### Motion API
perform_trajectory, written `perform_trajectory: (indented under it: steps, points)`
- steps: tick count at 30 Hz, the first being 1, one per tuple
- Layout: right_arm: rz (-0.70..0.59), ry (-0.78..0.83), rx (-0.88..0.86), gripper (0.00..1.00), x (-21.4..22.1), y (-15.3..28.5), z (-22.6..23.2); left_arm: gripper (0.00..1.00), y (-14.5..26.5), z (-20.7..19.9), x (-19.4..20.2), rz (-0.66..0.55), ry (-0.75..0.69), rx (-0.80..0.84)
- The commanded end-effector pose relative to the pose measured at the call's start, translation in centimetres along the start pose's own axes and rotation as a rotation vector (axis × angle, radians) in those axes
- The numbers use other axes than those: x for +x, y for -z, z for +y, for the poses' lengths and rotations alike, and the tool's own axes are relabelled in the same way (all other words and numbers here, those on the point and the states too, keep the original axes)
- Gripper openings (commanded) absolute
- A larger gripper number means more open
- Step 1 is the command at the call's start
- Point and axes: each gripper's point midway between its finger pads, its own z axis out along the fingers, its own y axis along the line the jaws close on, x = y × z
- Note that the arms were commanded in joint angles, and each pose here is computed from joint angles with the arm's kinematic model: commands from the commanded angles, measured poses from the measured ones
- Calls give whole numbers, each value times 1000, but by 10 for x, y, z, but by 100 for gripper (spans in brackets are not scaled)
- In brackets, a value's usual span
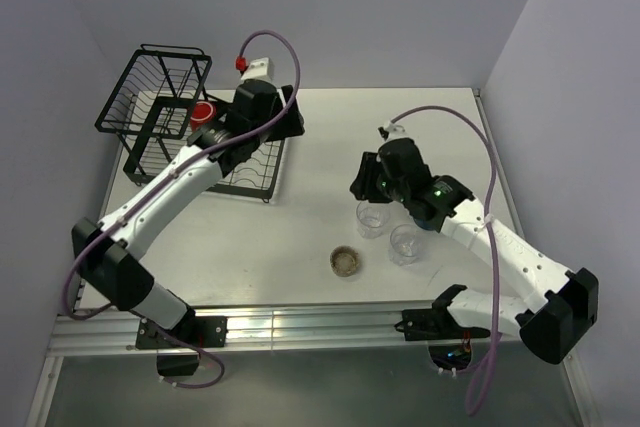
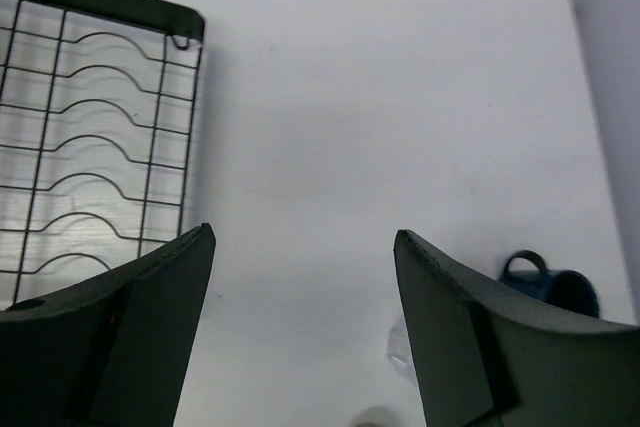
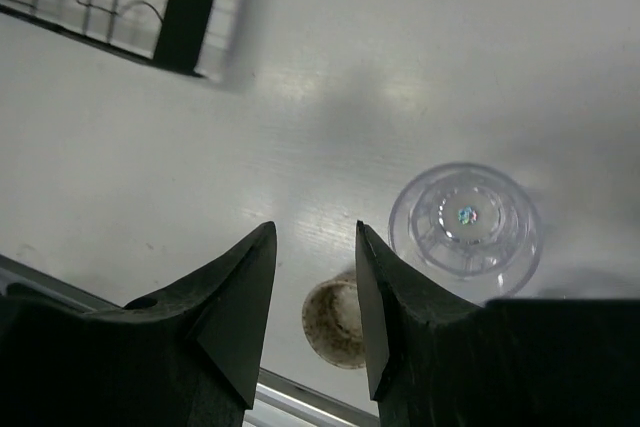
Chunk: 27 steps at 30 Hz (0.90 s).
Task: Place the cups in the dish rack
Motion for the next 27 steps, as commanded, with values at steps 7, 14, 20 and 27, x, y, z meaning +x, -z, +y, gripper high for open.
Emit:
perform_trajectory:
  steps: [7,14,20,27]
  points:
    - [61,50,176,45,51,-26,-9,81,49,-17,-11,-58,52,135]
    - [75,88,284,46,65,-33,-17,81,62,-9,-12,-72,49,126]
    - [74,92,352,46,73,-35,-30,82,65,-5,-9,-72,45,120]
    - [87,102,400,47,81,-43,-39,82,62,-5,-5,-60,42,123]
